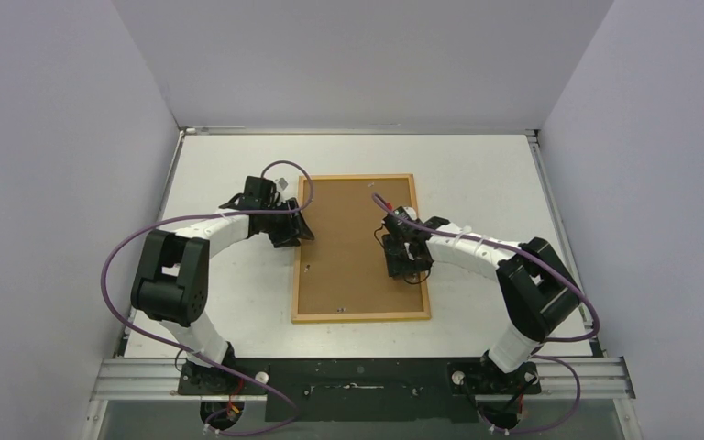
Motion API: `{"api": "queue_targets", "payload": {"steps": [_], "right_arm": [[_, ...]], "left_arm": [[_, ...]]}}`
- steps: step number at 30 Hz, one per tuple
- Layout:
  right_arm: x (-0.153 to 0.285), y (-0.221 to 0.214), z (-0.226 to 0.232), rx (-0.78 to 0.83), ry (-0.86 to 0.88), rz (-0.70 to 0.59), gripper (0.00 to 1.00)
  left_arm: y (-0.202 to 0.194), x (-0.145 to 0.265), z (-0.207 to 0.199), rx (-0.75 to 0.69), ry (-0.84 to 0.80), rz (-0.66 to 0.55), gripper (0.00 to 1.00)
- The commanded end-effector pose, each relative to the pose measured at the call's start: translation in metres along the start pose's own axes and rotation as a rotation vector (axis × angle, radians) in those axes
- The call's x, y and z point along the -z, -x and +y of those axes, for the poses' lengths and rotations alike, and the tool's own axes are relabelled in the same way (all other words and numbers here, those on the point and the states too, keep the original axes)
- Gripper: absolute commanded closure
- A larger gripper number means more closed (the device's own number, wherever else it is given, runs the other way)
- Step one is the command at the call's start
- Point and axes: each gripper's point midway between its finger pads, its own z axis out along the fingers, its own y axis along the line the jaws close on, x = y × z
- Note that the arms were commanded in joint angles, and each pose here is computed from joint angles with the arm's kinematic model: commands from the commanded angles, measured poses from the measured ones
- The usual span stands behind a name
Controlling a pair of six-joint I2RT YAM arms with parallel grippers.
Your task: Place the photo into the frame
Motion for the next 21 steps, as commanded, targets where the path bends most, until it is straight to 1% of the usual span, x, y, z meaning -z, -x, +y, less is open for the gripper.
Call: {"api": "queue_targets", "payload": {"steps": [1, 10, 21], "right_arm": [[0.000, -0.007, -0.010, -0.008, -0.011, 0.013, 0.54], [-0.001, -0.007, -0.025, -0.046, -0.024, 0.016, 0.54], [0.003, -0.014, -0.026, -0.032, 0.005, 0.035, 0.54]], "left_arm": [[0.001, -0.005, 0.012, 0.018, 0.021, -0.003, 0.53], [0.002, -0.006, 0.015, 0.028, 0.023, 0.001, 0.53], [0.000, -0.008, 0.015, 0.034, 0.013, 0.012, 0.54]]}}
